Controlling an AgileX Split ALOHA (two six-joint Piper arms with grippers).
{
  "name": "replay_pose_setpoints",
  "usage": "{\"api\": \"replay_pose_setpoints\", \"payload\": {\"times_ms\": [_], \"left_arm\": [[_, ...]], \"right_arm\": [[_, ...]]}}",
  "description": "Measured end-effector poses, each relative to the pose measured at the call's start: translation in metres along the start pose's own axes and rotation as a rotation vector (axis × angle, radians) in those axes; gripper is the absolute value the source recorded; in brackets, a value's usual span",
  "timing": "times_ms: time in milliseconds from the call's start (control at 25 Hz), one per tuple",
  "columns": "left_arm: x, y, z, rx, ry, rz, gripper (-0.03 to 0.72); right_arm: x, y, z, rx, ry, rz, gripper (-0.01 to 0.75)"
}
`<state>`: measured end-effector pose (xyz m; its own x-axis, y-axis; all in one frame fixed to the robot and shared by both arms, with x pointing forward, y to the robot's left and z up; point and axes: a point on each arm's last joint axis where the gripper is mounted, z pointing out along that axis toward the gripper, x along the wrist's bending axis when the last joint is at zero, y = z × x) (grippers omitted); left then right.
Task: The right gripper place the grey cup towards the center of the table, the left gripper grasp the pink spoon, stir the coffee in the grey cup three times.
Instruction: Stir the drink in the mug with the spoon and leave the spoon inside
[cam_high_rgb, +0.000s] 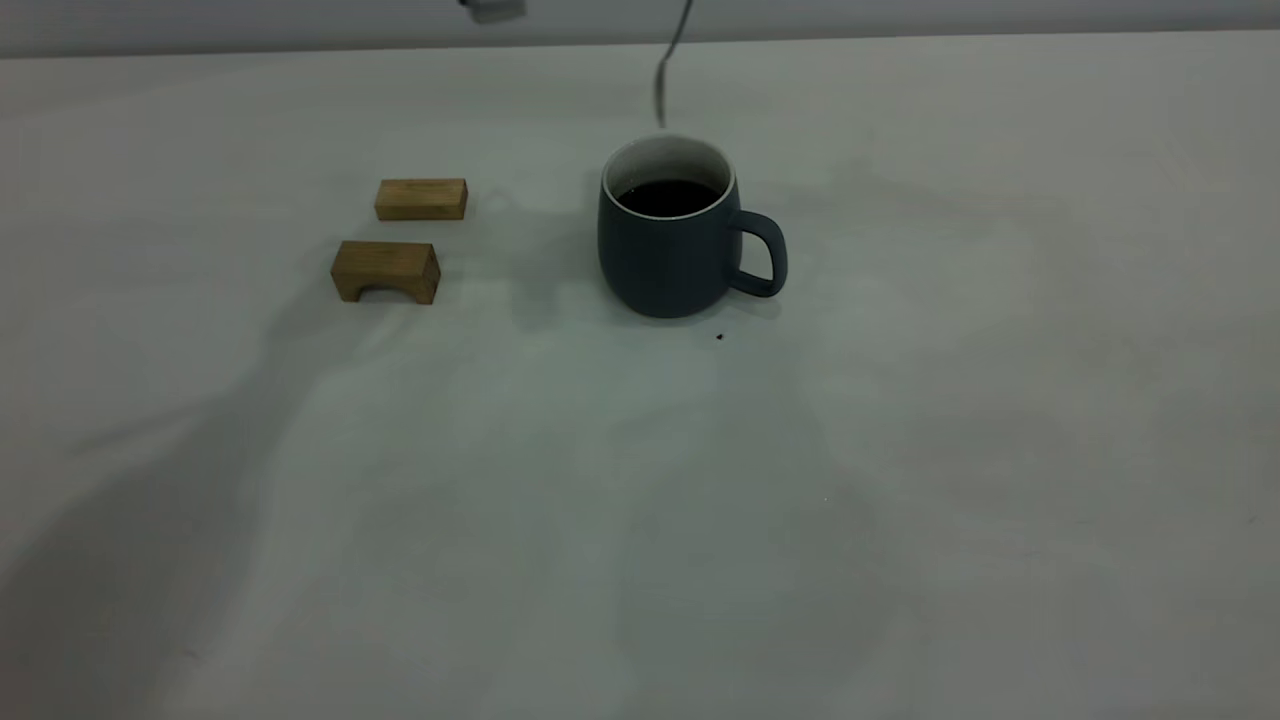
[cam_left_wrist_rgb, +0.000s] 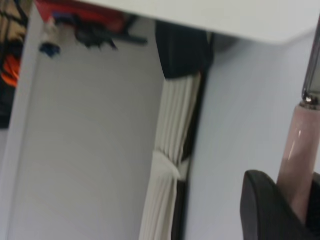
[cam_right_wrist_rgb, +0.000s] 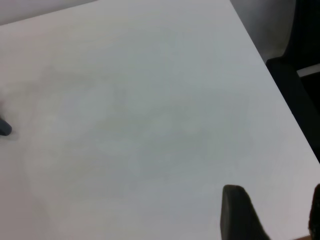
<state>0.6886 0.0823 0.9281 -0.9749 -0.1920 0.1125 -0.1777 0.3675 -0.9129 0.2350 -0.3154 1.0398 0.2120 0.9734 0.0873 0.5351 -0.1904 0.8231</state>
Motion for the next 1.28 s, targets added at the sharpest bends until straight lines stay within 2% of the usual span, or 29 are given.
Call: {"api": "replay_pose_setpoints", "payload": {"times_ms": [160, 480, 800, 920, 1160, 1280], "left_arm": [[-0.005, 0.015, 0.009, 0.039, -0.01, 0.005, 0.17], [-0.009, 0.037, 0.018, 0.022, -0.002, -0.033, 0.17], [-0.013, 0.086, 0.035, -0.019, 0.021, -0.099, 0.17], [-0.016, 0.091, 0.031, -0.016, 0.03, -0.109, 0.17], [-0.03, 0.098, 0.011, -0.007, -0.017, -0.123, 0.17], [-0.032, 0.1, 0.016, 0.031, -0.044, -0.106, 0.17]], "right_arm": [[0.0, 0.0, 0.0, 0.0, 0.0, 0.0, 0.381], [0.0, 0.0, 0.0, 0.0, 0.0, 0.0, 0.381], [0.0, 0.0, 0.0, 0.0, 0.0, 0.0, 0.381], [0.0, 0.0, 0.0, 0.0, 0.0, 0.0, 0.381], [0.0, 0.0, 0.0, 0.0, 0.0, 0.0, 0.381], [0.0, 0.0, 0.0, 0.0, 0.0, 0.0, 0.381]]}}
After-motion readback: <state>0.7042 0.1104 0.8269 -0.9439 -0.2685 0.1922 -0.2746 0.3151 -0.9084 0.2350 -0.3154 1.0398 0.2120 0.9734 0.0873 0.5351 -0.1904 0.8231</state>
